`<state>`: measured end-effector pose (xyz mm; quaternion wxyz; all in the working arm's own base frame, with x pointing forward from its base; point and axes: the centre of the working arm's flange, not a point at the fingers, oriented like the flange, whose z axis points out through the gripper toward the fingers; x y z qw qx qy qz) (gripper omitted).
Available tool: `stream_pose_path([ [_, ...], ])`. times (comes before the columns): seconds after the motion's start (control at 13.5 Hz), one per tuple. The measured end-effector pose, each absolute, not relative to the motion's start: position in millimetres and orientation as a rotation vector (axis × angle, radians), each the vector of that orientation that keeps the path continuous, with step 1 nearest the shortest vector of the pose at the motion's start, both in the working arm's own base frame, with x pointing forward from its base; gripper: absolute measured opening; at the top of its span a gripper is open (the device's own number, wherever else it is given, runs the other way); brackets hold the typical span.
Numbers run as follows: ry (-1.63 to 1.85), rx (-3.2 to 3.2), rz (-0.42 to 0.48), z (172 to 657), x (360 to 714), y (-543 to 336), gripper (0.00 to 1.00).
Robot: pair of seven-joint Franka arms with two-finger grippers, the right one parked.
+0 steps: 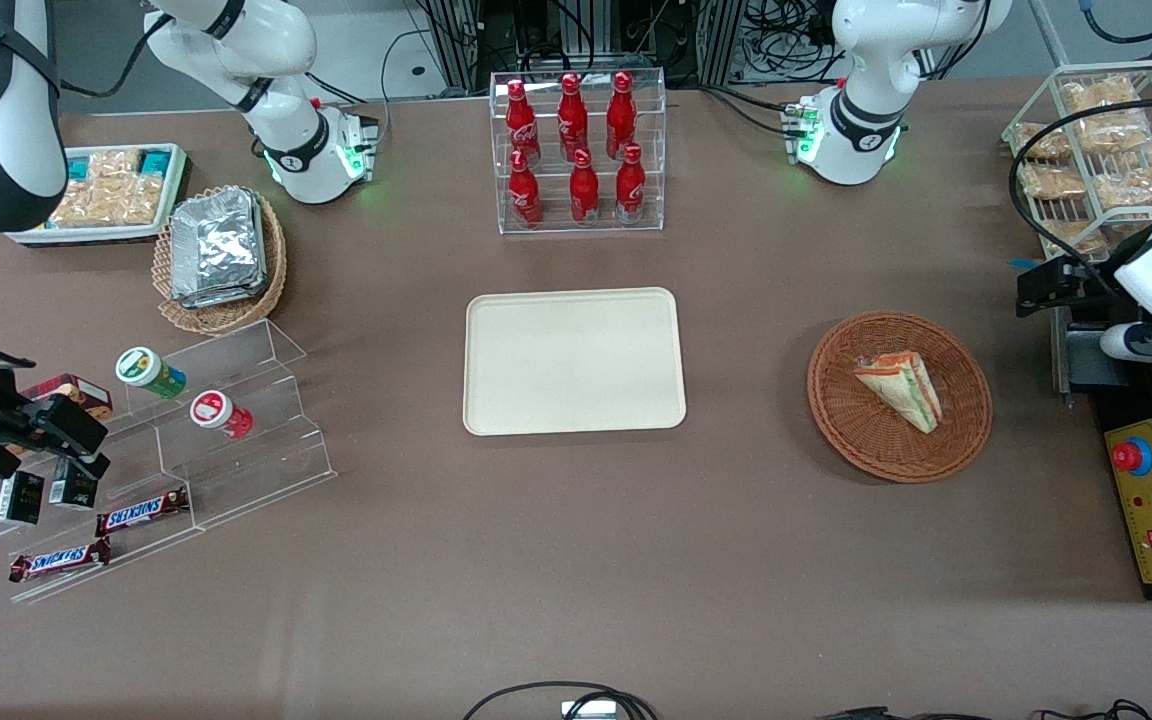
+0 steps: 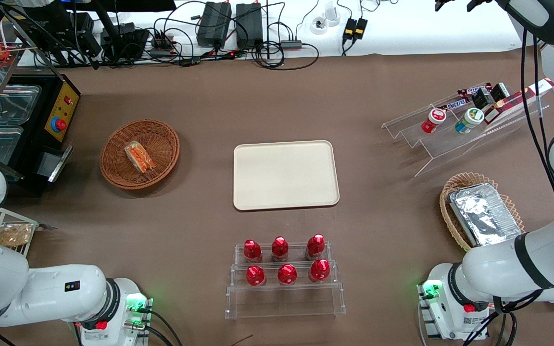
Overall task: Place sandwich from basket to tray
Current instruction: 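Lower the open left gripper over the wrapped sandwich in the wicker basket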
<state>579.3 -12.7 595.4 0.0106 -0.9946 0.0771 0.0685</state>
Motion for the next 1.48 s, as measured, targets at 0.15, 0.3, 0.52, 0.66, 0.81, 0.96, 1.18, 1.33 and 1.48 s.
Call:
stream_pose_path([
  [0.15, 0.24, -3.104, 0.224, 591.7, 580.6, -12.1, 1.0],
  [0.3, 0.239, -3.096, 0.228, 587.7, 583.0, -11.2, 1.0],
  [0.52, 0.227, -3.075, 0.202, 577.8, 589.9, -12.2, 1.0],
  [0.66, 0.202, -3.074, 0.194, 553.6, 593.1, -17.2, 1.0],
  [0.81, 0.114, -3.077, 0.167, 516.9, 595.2, -21.7, 1.0],
  [0.96, 0.04, -3.078, 0.139, 474.6, 590.4, -24.5, 1.0],
  [1.18, -0.024, -3.076, 0.129, 422.3, 568.4, -26.0, 1.0],
  [1.33, -0.127, -3.073, 0.108, 400.2, 556.1, -25.9, 1.0],
  [1.48, -0.239, -3.069, 0.073, 375.8, 544.7, -26.4, 1.0],
])
